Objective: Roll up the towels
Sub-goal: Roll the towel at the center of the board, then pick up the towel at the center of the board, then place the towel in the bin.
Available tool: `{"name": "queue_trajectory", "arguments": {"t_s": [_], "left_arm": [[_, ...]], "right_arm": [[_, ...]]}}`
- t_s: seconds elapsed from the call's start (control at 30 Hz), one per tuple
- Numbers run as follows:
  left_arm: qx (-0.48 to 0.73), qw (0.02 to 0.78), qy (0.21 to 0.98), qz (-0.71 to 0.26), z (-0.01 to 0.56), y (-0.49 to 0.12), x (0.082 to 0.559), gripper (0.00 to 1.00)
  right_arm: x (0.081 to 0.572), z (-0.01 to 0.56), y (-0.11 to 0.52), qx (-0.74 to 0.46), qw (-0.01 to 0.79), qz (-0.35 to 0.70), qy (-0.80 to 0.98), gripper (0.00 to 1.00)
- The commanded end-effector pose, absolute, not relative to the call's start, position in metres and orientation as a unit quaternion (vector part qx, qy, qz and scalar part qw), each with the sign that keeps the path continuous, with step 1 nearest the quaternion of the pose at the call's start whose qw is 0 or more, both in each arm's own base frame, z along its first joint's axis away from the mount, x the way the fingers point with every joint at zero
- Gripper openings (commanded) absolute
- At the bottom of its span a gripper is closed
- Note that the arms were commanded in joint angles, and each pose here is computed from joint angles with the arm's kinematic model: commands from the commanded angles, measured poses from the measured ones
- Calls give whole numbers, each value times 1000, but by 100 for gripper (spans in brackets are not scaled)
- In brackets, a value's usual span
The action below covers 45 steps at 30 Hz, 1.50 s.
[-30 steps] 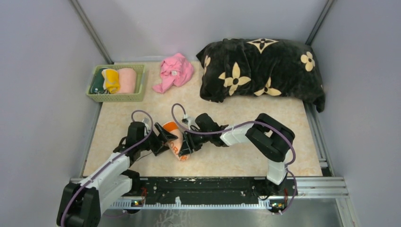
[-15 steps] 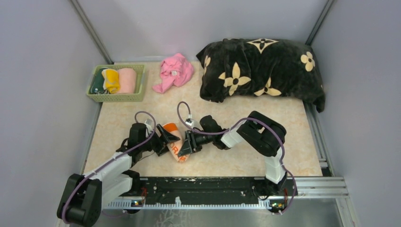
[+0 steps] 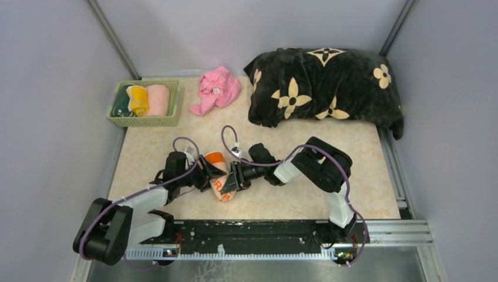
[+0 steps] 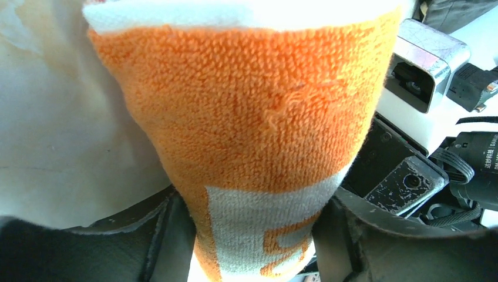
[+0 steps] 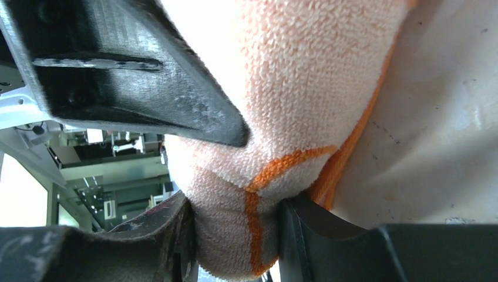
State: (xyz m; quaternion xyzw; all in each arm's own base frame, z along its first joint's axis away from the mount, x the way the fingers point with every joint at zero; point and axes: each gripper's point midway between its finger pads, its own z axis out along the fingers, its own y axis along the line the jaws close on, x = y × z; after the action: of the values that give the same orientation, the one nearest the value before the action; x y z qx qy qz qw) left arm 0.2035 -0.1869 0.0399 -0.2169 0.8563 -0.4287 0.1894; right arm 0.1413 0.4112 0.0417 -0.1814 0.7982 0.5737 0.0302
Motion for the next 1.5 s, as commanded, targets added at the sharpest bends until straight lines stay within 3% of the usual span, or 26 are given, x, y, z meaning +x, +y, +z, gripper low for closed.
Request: {"name": "queue_trajectory", "arguments": {"t_s": [0.0, 0.1, 0.27, 0.5, 0.53, 0.57, 0.6, 0.77, 0.97, 1.27, 1.47], "left_arm": [[-205, 186, 868, -411, 29, -188, 201, 61], [-194, 221, 871, -394, 38, -184, 218, 44], [-176, 273, 872, -367, 61, -162, 256, 41], [-116, 336, 871, -339, 118, -123, 325, 39], [-104, 344, 871, -336, 127, -119, 334, 39], [-94, 356, 868, -333, 139, -115, 345, 39], [-86, 363, 868, -327, 146, -110, 354, 39], [-50, 418, 854, -305, 197, -80, 412, 38], [-19, 448, 851, -275, 219, -37, 472, 38], [37, 435, 854, -283, 202, 15, 529, 34], [25, 389, 883, -261, 151, 42, 544, 33]], "right_arm": [[137, 13, 409, -155, 6, 530, 833, 24], [142, 31, 411, -179, 30, 533, 826, 33], [151, 63, 401, -235, 82, 493, 834, 49], [177, 111, 362, -288, 181, 419, 842, 62], [180, 113, 354, -292, 189, 406, 845, 71], [183, 116, 348, -296, 198, 397, 846, 90], [184, 116, 342, -301, 201, 389, 847, 95], [188, 120, 319, -319, 237, 357, 846, 96], [187, 114, 304, -340, 261, 334, 840, 96], [182, 86, 291, -358, 240, 307, 849, 95], [182, 79, 290, -355, 233, 302, 853, 95]]}}
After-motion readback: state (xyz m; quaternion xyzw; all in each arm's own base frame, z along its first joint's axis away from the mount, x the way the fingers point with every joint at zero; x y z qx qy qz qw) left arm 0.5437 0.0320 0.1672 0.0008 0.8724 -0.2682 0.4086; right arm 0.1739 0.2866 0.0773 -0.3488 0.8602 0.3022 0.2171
